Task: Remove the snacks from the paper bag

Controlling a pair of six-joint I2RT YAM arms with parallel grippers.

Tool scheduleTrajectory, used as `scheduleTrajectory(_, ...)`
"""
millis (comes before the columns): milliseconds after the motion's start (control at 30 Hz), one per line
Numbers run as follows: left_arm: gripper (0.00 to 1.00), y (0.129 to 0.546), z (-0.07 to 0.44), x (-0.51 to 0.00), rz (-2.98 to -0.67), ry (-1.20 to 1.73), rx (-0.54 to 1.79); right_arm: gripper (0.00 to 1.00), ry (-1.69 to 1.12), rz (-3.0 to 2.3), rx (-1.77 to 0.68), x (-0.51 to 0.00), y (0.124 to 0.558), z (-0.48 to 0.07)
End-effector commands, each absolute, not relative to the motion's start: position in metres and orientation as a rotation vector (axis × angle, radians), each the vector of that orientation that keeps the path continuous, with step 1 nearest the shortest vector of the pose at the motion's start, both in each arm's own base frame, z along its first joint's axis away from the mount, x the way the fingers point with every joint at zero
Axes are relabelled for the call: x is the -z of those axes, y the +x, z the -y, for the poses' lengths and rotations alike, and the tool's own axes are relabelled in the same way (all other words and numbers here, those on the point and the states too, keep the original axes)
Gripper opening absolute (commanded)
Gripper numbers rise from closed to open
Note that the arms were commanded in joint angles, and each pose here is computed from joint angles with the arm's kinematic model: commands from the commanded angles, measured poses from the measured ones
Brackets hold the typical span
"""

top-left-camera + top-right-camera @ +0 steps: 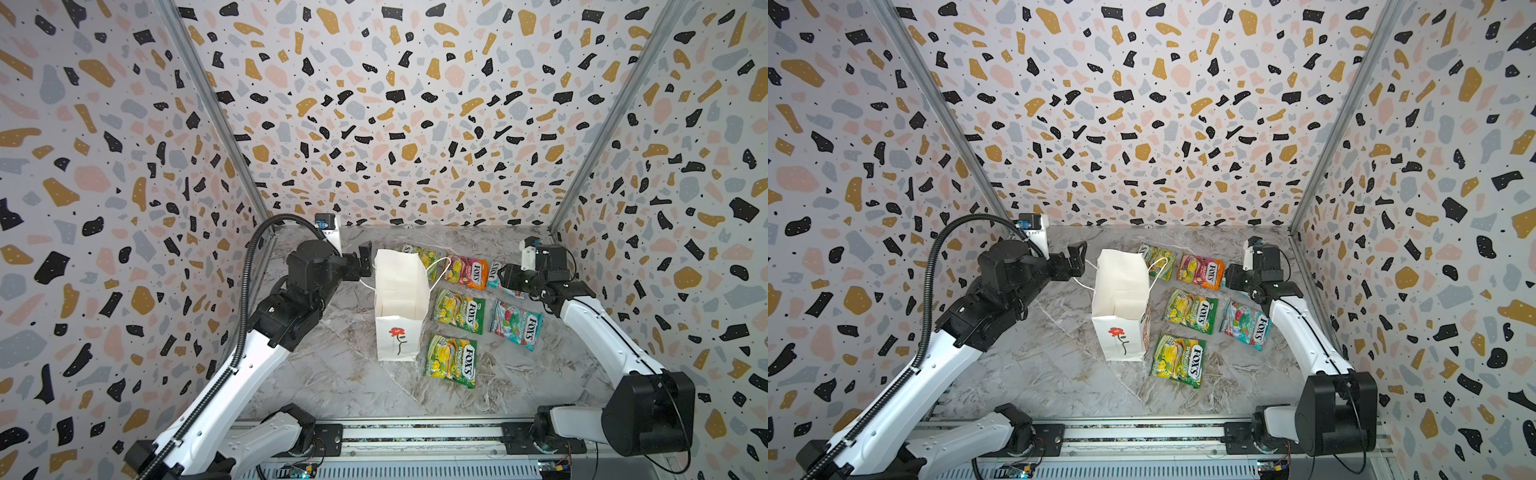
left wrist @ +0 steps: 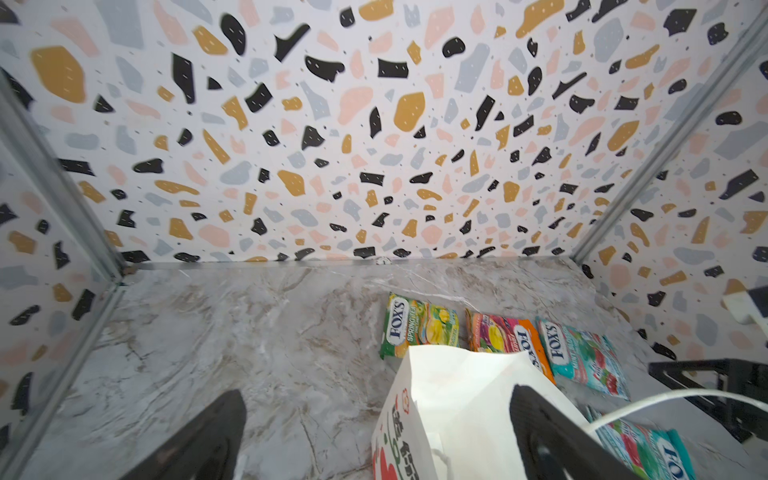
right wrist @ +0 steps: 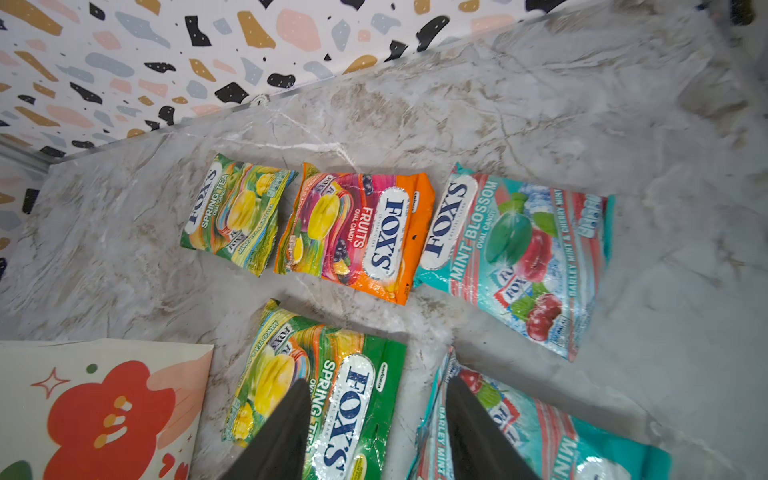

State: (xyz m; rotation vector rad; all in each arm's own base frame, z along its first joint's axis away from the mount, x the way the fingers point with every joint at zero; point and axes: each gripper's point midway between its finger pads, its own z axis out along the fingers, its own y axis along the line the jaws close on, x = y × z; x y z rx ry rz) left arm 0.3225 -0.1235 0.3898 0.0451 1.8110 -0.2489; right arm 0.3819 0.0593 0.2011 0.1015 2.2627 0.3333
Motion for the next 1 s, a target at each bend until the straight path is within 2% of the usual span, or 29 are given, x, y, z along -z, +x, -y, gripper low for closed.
scheduleTrajectory(0, 1.0, 0.316, 0.087, -0.403, -1.765, -0.066, 0.087, 0.55, 0.181, -2.196, -0.188, -0.213, 0.379, -0.034)
scheduleTrajectory(200, 1.0, 0.296, 0.023, -0.388, -1.682, -0.385, -0.138, 0.55, 0.273, -2.148, -0.027, -0.198, 0.368, -0.006)
scheduleTrajectory(400, 1.0, 0.283, -0.002, -0.352, -1.621, -0.562, -0.184, 0.56, 0.327, -2.097, 0.082, -0.181, 0.363, 0.013)
scheduleTrajectory(600, 1.0, 0.286, -0.005, -0.308, -1.591, -0.602, -0.202, 0.57, 0.34, -2.017, 0.129, -0.172, 0.365, 0.022)
scheduleTrajectory(967, 1.0, 0.298, -0.011, -0.246, -1.559, -0.532, -0.409, 0.57, 0.338, -1.879, 0.162, -0.164, 0.373, 0.028)
